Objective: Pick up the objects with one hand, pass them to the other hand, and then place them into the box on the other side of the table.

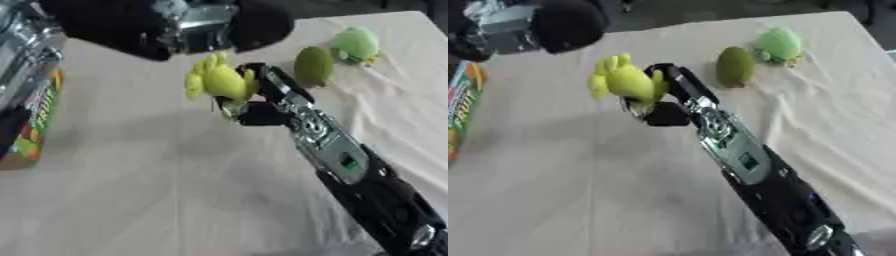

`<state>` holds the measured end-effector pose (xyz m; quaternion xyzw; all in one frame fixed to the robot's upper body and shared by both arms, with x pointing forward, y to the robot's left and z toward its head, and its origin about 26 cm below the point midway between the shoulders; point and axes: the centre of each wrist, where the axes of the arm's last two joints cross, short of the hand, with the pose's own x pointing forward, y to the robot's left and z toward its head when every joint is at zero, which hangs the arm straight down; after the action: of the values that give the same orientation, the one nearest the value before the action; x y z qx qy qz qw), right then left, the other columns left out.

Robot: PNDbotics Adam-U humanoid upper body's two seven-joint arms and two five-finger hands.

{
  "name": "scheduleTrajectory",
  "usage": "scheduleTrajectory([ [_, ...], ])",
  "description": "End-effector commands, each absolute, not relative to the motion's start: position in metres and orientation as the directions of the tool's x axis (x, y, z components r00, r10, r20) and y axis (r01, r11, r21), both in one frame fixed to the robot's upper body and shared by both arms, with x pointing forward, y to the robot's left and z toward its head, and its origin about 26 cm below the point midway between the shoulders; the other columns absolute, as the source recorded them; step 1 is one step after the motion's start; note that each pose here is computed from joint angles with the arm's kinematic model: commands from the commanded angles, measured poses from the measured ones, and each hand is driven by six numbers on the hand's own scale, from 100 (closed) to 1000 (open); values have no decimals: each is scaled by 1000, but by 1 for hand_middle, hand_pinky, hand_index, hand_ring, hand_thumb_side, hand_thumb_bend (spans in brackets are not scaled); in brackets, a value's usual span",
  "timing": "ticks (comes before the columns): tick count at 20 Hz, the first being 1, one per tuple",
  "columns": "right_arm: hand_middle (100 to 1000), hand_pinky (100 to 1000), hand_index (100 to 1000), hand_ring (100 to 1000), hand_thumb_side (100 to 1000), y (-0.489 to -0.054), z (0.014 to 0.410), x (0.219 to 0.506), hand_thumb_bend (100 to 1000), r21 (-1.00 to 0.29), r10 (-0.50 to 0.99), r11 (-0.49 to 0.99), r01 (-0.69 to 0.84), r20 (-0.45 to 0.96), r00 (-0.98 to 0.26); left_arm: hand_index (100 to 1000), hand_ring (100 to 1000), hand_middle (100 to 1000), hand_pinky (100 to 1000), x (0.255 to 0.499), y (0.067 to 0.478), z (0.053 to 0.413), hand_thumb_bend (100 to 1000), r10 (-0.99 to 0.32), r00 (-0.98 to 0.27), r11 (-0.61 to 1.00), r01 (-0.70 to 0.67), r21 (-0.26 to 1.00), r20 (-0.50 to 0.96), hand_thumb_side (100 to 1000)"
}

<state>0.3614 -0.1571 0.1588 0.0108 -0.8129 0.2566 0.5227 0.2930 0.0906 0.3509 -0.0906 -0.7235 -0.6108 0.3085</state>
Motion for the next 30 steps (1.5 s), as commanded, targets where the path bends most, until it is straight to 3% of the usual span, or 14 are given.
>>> scheduleTrajectory([
  [1, 397, 749, 450, 520, 100, -156, 164, 362, 164, -414, 250, 867, -276, 842, -477, 824, 923, 796, 713, 298, 90, 356, 558, -321, -810, 197, 450, 871, 491, 553],
  [16, 396, 747, 449, 517, 100, -164, 158, 358, 162, -423, 271, 872, -246, 837, -476, 827, 931, 803, 758, 330, 107, 344, 561, -529, -756, 122, 382, 916, 386, 542],
  [23, 397, 747, 450, 518, 100, -160, 160, 356, 162, -421, 265, 872, -251, 836, -480, 821, 916, 781, 757, 331, 99, 342, 548, -542, -772, 23, 381, 924, 332, 563],
  [30, 398, 748, 450, 520, 100, -154, 162, 355, 161, -437, 267, 861, -261, 825, -498, 828, 824, 785, 781, 333, 84, 341, 545, -571, -787, -134, 370, 919, 233, 605],
])
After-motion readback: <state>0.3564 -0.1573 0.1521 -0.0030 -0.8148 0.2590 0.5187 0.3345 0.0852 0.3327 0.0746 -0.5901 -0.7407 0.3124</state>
